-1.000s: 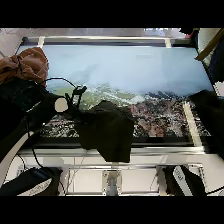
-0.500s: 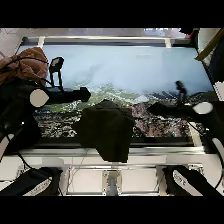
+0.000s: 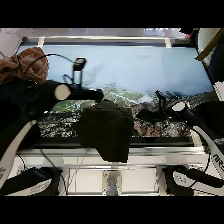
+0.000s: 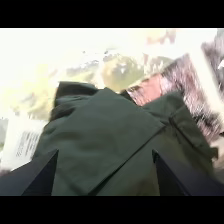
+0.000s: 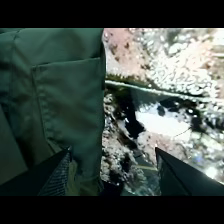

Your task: Fold the clothes and pants, and hang the long-sleeved shirts on hangers.

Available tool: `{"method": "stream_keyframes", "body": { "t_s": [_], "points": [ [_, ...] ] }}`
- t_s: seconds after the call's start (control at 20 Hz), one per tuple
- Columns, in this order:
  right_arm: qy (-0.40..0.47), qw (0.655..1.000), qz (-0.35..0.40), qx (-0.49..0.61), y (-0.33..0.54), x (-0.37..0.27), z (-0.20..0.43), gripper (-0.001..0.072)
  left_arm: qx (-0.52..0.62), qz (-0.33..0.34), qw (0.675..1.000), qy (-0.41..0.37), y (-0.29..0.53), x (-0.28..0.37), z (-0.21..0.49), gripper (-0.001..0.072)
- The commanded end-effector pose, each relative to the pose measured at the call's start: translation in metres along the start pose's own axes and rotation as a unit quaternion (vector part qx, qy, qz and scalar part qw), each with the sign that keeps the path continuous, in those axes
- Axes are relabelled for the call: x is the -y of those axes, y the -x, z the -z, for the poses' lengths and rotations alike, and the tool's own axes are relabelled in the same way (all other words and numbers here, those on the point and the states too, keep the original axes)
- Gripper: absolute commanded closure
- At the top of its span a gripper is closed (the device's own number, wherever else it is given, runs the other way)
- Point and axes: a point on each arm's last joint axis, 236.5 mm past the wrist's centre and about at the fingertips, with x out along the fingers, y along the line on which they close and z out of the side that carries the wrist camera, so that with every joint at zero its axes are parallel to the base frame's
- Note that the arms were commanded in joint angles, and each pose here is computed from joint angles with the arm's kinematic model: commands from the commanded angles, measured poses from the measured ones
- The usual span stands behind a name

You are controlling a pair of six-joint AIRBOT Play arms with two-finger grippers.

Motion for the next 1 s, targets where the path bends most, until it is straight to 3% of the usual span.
{"method": "stream_keyframes", "body": {
  "t_s": [0.0, 0.1, 0.3, 0.6, 0.95],
  "points": [
    [-0.001, 1.0, -0.02, -0.009, -0.01, -0.004, 0.003, 0.014, -0.083, -0.075, 0.984, -0.136, -0.033, 0.01, 0.008, 0.0006],
    [0.011, 0.999, -0.036, -0.002, -0.01, -0.011, -0.001, 0.0141, -0.11, -0.117, 0.972, -0.169, -0.047, 0.015, 0.002, 0.0006],
    [0.023, 0.999, -0.037, -0.001, -0.012, -0.011, -0.001, 0.0143, -0.129, -0.112, 0.968, -0.182, -0.077, 0.052, -0.002, 0.0007],
    [0.044, 0.998, -0.039, -0.002, -0.012, -0.011, 0.0, 0.0145, -0.226, -0.15, 0.942, -0.196, -0.104, 0.046, 0.046, 0.0008],
    [0.054, 0.998, -0.039, -0.003, -0.012, -0.011, 0.0, 0.0146, -0.235, -0.154, 0.943, -0.176, -0.115, 0.061, 0.063, 0.0008]
  ]
}}
